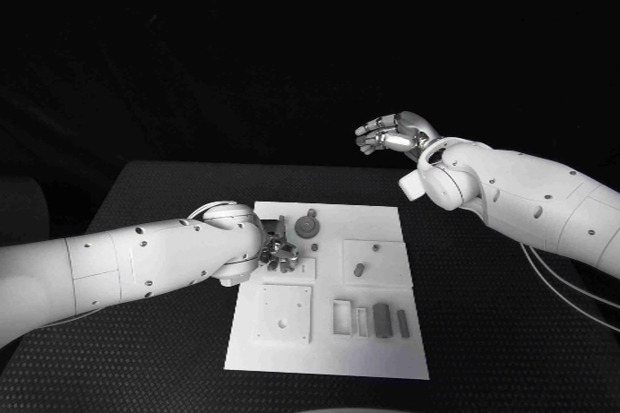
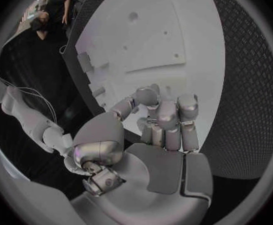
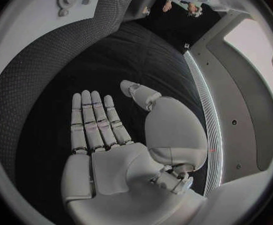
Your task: Assemble the parts on the task board
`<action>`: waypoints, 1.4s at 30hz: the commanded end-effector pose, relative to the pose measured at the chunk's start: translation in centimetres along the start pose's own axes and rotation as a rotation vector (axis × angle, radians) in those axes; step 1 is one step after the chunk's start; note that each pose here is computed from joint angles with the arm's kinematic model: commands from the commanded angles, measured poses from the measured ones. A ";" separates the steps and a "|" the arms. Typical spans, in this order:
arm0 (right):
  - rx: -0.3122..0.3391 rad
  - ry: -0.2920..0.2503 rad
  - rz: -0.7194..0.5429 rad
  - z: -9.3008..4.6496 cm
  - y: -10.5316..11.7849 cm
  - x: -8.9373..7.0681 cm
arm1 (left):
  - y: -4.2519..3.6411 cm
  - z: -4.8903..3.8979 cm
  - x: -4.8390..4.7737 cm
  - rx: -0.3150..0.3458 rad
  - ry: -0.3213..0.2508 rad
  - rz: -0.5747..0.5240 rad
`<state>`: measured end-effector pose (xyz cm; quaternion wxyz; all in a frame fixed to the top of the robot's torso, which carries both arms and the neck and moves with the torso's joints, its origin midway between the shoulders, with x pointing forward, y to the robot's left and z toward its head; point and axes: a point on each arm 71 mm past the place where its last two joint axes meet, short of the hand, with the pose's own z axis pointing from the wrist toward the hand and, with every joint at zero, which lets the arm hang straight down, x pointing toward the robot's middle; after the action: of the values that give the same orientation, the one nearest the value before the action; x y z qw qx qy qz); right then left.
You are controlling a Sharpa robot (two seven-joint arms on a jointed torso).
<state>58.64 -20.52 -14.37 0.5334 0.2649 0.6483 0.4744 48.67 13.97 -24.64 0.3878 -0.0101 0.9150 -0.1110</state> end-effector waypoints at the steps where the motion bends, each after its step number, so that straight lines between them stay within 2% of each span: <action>1: -0.010 0.018 0.003 0.0 0.1 0.3 | -0.50 0.18 0.51 0.009 0.022 0.030; 15: -0.009 0.019 0.003 0.0 0.0 0.2 | -0.66 0.31 1.01 0.008 0.048 0.048; 26: -0.008 0.020 0.003 0.0 0.0 0.2 | -0.11 0.30 0.74 0.000 0.023 0.044; 42: -0.005 0.022 0.004 0.0 -0.2 0.3 | 0.36 0.18 0.85 -0.001 0.044 0.040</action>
<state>58.62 -20.50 -14.57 0.5305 0.2645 0.6507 0.4745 48.65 14.02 -24.70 0.3871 0.0040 0.9155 -0.1097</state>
